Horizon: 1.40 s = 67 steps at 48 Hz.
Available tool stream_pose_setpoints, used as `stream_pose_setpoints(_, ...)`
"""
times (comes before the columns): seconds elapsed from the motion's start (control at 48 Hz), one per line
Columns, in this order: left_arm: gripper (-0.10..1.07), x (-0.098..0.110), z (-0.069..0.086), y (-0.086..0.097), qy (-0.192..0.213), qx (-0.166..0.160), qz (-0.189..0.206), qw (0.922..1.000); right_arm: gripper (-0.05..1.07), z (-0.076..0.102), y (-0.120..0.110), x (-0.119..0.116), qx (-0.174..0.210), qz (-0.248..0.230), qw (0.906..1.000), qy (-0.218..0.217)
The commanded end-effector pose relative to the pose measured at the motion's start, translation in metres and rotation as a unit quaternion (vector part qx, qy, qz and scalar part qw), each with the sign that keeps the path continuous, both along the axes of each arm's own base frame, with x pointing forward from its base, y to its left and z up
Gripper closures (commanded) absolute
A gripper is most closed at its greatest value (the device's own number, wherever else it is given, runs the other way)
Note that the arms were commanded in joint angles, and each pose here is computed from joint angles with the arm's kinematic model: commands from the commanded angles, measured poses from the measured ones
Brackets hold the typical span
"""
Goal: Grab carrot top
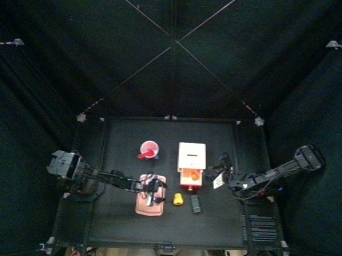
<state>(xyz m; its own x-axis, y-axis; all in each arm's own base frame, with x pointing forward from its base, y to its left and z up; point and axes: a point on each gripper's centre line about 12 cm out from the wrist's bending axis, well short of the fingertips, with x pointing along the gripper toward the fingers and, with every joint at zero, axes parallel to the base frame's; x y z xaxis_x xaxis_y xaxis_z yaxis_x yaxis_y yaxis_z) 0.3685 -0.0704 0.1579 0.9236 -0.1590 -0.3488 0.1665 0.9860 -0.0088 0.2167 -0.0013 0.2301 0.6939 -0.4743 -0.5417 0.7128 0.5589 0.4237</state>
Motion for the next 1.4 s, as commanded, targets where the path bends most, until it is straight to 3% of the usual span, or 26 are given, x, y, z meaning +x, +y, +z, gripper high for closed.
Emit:
stream_pose_setpoints(0.0,0.08,-0.01,0.002,-0.018,-0.005,0.014,-0.04,0.9991,0.09,0.004,0.0,0.001,0.001,-0.001,1.0,-0.007)
stream_pose_setpoints(0.104,0.08,-0.015,-0.005,-0.029,0.002,0.025,-0.066,0.9975,0.09,0.006,0.0,0.002,0.0,0.002,0.9999,-0.011)
stream_pose_setpoints(0.208,0.08,-0.016,-0.014,-0.028,0.016,0.022,-0.06,0.9978,0.09,0.007,0.002,0.002,-0.001,0.005,0.9999,-0.011)
stream_pose_setpoints(0.396,0.08,-0.016,-0.028,-0.025,0.05,-0.01,-0.018,0.9986,0.09,0.005,0.001,0.001,-0.001,0.004,1.0,-0.008)
stream_pose_setpoints(0.521,0.08,-0.016,-0.038,-0.021,0.099,-0.029,0.015,0.9946,0.09,0.005,0.001,0.001,0.001,0.003,1.0,-0.009)
stream_pose_setpoints(0.708,0.08,-0.013,-0.045,-0.024,0.141,0.001,0.002,0.9899,0.09,0.004,0.001,0.001,0.001,0.004,1.0,-0.008)
stream_pose_setpoints(0.938,0.08,-0.011,-0.041,-0.021,0.134,0.032,-0.008,0.9904,0.09,0.004,0.001,0.001,0.0,0.002,1.0,-0.008)
stream_pose_setpoints(1.188,0.08,-0.013,-0.043,-0.017,0.14,0.026,0.007,0.9897,0.09,0.004,0.001,0.001,0.0,0.002,1.0,-0.007)
stream_pose_setpoints(1.375,0.08,-0.013,-0.032,-0.017,0.123,0.039,-0.002,0.9916,0.09,0.004,0.001,0.001,0.001,0.002,1.0,-0.008)
